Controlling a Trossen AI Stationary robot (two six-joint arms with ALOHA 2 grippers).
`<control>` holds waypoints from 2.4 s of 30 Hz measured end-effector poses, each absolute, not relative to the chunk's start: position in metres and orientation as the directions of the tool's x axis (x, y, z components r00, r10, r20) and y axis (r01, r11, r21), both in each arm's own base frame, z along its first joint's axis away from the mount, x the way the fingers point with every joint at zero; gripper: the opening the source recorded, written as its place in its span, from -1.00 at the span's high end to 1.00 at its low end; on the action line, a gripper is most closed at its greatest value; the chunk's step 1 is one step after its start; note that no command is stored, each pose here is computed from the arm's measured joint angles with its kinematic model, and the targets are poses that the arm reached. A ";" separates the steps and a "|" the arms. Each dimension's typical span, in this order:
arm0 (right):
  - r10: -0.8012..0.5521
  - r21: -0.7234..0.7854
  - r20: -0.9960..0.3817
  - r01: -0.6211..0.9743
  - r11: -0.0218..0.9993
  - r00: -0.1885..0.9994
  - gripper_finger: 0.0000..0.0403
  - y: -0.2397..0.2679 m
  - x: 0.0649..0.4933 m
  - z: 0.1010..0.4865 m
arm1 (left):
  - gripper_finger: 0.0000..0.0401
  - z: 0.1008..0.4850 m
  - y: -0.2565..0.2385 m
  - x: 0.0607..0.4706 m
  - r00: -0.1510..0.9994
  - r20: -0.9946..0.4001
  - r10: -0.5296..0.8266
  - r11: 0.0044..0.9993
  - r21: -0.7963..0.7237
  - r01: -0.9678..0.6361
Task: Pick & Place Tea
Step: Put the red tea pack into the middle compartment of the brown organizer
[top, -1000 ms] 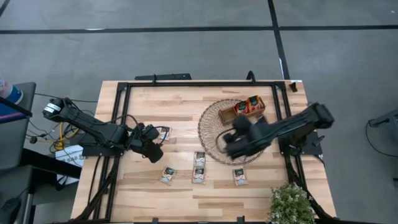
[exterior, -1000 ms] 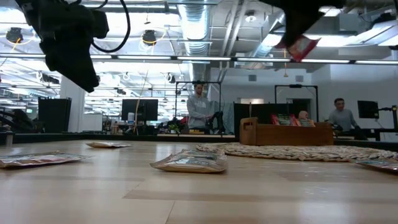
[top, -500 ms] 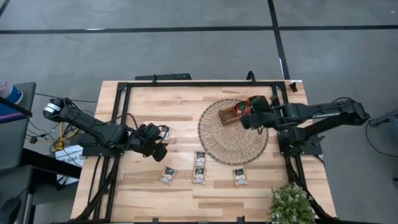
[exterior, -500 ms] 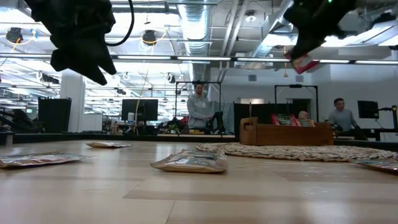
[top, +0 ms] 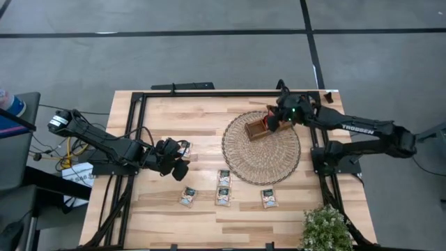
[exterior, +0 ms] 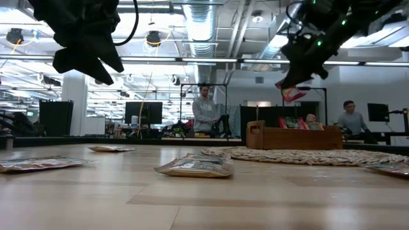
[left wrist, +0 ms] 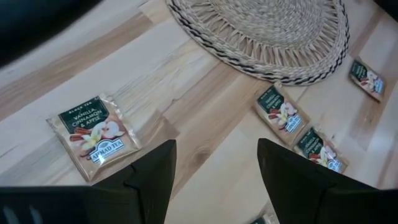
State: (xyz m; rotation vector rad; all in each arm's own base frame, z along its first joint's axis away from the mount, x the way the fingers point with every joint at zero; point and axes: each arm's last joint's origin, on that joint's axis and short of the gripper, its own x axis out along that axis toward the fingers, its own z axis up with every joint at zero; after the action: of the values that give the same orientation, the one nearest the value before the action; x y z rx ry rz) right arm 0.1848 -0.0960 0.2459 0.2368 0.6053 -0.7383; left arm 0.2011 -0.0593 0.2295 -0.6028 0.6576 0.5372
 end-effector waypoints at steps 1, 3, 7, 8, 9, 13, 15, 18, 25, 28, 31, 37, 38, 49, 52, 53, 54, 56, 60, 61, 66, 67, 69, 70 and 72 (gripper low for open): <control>-0.559 -0.006 -0.595 0.692 0.722 0.578 0.99 -0.100 0.184 0.244 | -0.09 0.230 -0.059 0.201 0.671 -0.692 0.265 0.703 -0.338 -0.626; -0.568 -0.030 -0.592 0.688 0.725 0.572 0.99 -0.106 0.185 0.243 | -0.09 0.230 -0.059 0.201 0.672 -0.691 0.266 0.702 -0.339 -0.626; -0.523 -0.039 -0.638 0.654 0.755 0.566 0.99 -0.115 0.190 0.232 | -0.09 0.230 -0.059 0.201 0.673 -0.689 0.270 0.701 -0.338 -0.627; -0.511 -0.034 -0.641 0.644 0.765 0.573 1.00 -0.117 0.193 0.229 | -0.09 0.230 -0.059 0.201 0.673 -0.687 0.273 0.702 -0.337 -0.628; -0.498 -0.033 -0.642 0.628 0.777 0.582 1.00 -0.120 0.195 0.227 | -0.09 0.230 -0.059 0.201 0.673 -0.687 0.274 0.702 -0.336 -0.628; -0.483 -0.046 -0.655 0.607 0.793 0.581 0.99 -0.131 0.203 0.215 | -0.09 0.230 -0.059 0.201 0.673 -0.684 0.281 0.701 -0.333 -0.631; -0.478 -0.033 -0.657 0.611 0.791 0.583 0.99 -0.137 0.203 0.212 | -0.09 0.230 -0.059 0.201 0.673 -0.684 0.281 0.700 -0.334 -0.631; -0.467 -0.011 -0.632 0.596 0.803 0.618 0.99 -0.142 0.201 0.215 | -0.09 0.230 -0.059 0.201 0.673 -0.684 0.281 0.698 -0.336 -0.632; -0.396 0.022 -0.585 0.502 0.865 0.708 0.99 -0.135 0.186 0.235 | -0.09 0.230 -0.059 0.201 0.673 -0.684 0.281 0.696 -0.339 -0.634; -0.370 0.014 -0.580 0.464 0.886 0.726 0.99 -0.128 0.181 0.237 | -0.09 0.230 -0.059 0.201 0.673 -0.684 0.281 0.696 -0.339 -0.634; -0.366 0.035 -0.564 0.465 0.885 0.740 0.99 -0.119 0.170 0.228 | -0.09 0.230 -0.059 0.201 0.673 -0.684 0.281 0.693 -0.341 -0.635; -0.390 0.022 -0.494 0.459 0.888 0.777 0.99 -0.103 0.149 0.224 | -0.09 0.230 -0.059 0.202 0.677 -0.680 0.281 0.680 -0.357 -0.641; -0.394 0.021 -0.495 0.464 0.886 0.775 0.99 -0.102 0.146 0.222 | -0.09 0.230 -0.059 0.202 0.679 -0.678 0.282 0.679 -0.359 -0.640; -0.330 0.114 -0.434 0.415 0.903 0.838 0.99 -0.110 0.131 0.195 | -0.09 0.232 -0.059 0.203 0.692 -0.665 0.283 0.677 -0.373 -0.635; -0.314 0.140 -0.453 0.414 0.899 0.834 0.99 -0.112 0.128 0.186 | -0.09 0.232 -0.059 0.203 0.692 -0.664 0.282 0.676 -0.374 -0.635; -0.323 0.143 -0.437 0.419 0.897 0.840 0.99 -0.114 0.128 0.185 | -0.09 0.232 -0.059 0.203 0.692 -0.664 0.283 0.676 -0.374 -0.635; -0.329 0.149 -0.419 0.422 0.894 0.846 0.99 -0.116 0.130 0.185 | -0.09 0.232 -0.059 0.203 0.693 -0.664 0.282 0.676 -0.375 -0.635; -0.321 0.164 -0.422 0.420 0.893 0.848 0.99 -0.116 0.133 0.179 | -0.09 0.232 -0.059 0.203 0.693 -0.663 0.282 0.676 -0.376 -0.634; -0.331 0.151 -0.414 0.422 0.894 0.848 0.99 -0.122 0.139 0.176 | -0.09 0.233 -0.060 0.204 0.702 -0.655 0.279 0.674 -0.387 -0.629; -0.326 0.157 -0.431 0.425 0.892 0.842 0.99 -0.122 0.140 0.173 | -0.09 0.233 -0.060 0.205 0.703 -0.655 0.278 0.674 -0.388 -0.629; -0.318 0.152 -0.469 0.429 0.890 0.824 0.99 -0.129 0.147 0.158 | -0.09 0.233 -0.060 0.205 0.704 -0.650 0.287 0.679 -0.380 -0.628; -0.320 0.150 -0.467 0.431 0.890 0.824 0.99 -0.131 0.148 0.157 | -0.09 0.233 -0.059 0.205 0.703 -0.647 0.295 0.681 -0.374 -0.629; -0.333 0.142 -0.464 0.440 0.887 0.821 0.99 -0.133 0.150 0.155 | -0.09 0.234 -0.059 0.205 0.705 -0.634 0.319 0.687 -0.358 -0.633; -0.339 0.139 -0.465 0.446 0.884 0.818 0.99 -0.134 0.151 0.155 | -0.09 0.234 -0.058 0.205 0.706 -0.625 0.335 0.686 -0.351 -0.637; -0.349 0.133 -0.466 0.454 0.881 0.813 0.99 -0.134 0.151 0.154 | -0.09 0.235 -0.057 0.205 0.704 -0.607 0.368 0.680 -0.341 -0.649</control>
State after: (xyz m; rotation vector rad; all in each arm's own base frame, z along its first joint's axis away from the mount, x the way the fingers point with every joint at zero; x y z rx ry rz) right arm 0.1510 -0.1343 0.1541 0.2442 0.4474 -0.4328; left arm 0.2051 -0.0574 0.2345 -0.5765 0.5291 0.6014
